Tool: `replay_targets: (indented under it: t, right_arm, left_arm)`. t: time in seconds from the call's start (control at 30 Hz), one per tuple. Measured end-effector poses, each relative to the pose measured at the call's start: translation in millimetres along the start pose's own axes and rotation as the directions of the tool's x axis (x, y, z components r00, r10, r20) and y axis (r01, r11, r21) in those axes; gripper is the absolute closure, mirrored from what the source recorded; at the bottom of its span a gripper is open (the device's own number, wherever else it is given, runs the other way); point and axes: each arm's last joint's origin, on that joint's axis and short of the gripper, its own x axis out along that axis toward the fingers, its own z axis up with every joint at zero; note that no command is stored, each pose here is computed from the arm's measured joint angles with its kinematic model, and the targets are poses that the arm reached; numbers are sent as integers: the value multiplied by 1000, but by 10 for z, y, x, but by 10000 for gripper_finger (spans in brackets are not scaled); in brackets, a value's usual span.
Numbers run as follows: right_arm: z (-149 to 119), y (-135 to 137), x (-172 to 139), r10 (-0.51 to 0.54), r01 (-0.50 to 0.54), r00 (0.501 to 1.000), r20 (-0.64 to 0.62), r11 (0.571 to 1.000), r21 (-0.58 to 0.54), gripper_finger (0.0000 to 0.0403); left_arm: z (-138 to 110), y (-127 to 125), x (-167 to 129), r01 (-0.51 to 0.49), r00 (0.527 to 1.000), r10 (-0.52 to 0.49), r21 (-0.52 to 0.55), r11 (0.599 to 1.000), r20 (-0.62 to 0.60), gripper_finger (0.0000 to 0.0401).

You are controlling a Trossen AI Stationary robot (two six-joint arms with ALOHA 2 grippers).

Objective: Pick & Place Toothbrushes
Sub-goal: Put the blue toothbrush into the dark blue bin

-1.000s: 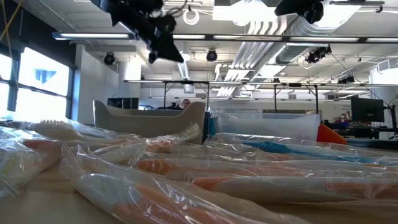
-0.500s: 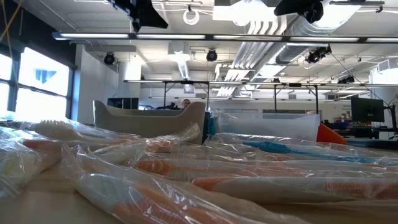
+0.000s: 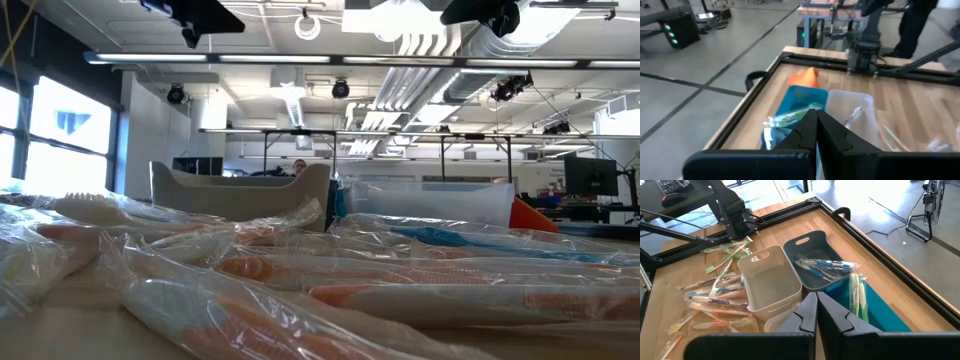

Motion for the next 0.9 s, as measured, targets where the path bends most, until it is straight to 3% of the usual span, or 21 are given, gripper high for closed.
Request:
replay_targets:
  t: [0.47,0.67,0.9]
  right_arm:
    - [-8,14,74,-4,4,1000,-22,999,34,399]
    - [-23,36,192,-13,16,998,-54,998,55,399]
    - [-63,66,364,-26,32,994,-109,998,57,399]
  left_arm:
    - [67,-176,-678,84,972,-82,-1,996,222,401]
    - [-40,-178,-900,96,981,-83,-70,993,175,401]
    - [-93,-177,-941,102,987,-83,-139,985,135,401]
